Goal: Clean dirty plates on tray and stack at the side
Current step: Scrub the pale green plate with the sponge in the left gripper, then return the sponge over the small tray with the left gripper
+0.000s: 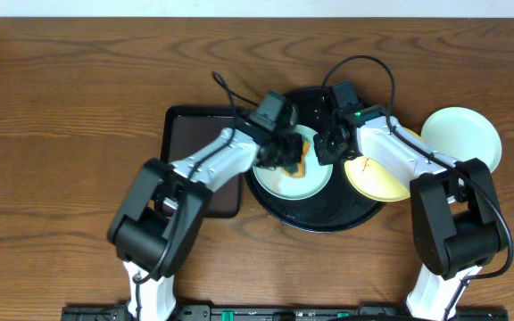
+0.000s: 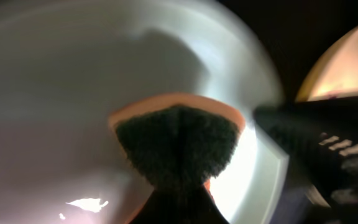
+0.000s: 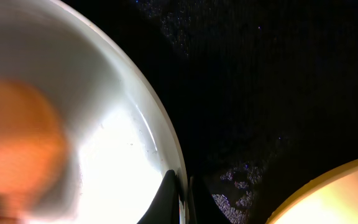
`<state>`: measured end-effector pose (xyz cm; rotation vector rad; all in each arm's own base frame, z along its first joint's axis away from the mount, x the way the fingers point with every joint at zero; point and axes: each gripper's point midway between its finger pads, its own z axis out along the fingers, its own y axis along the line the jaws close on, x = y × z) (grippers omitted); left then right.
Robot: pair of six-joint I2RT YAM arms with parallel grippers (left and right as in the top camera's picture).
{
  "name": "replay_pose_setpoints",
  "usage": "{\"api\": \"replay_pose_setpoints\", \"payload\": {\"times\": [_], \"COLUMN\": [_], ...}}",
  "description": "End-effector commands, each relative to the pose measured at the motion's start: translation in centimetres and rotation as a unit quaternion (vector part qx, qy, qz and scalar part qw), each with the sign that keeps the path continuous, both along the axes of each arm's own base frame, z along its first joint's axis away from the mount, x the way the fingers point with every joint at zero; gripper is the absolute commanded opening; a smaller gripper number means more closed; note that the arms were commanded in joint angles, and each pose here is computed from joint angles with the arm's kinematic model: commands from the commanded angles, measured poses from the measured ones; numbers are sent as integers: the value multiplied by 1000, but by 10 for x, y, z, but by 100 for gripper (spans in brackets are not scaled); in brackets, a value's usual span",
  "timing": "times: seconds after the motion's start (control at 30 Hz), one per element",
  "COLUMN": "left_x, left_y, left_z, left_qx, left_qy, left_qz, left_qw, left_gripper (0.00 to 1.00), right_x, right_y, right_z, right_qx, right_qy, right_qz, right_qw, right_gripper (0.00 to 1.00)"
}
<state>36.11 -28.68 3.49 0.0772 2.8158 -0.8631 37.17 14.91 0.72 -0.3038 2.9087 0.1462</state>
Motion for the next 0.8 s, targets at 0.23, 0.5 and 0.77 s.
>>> {"api": "replay_pose_setpoints", "payload": {"times": [0.23,0.5,0.77], "left_x": [39,2,-25], "left_y": [84,193,231], "left_z": [143,96,55], "left_qx": [-119,133,242], "left_qy": [-81,-30,3], "left_qz": [92,165,171], "left_qw": [985,977,955], "left_gripper": [8,8,8], "right_x": [-4,-3,0], "right_y": [-1,-1,0], "right_z": [-4,-4,-11], "right_qx": [-10,-9,-9], "right_qy": [6,4,3], "right_qz": [2,2,2], "right_qw": [1000,1000,1000], "right_gripper": [11,19,1]}}
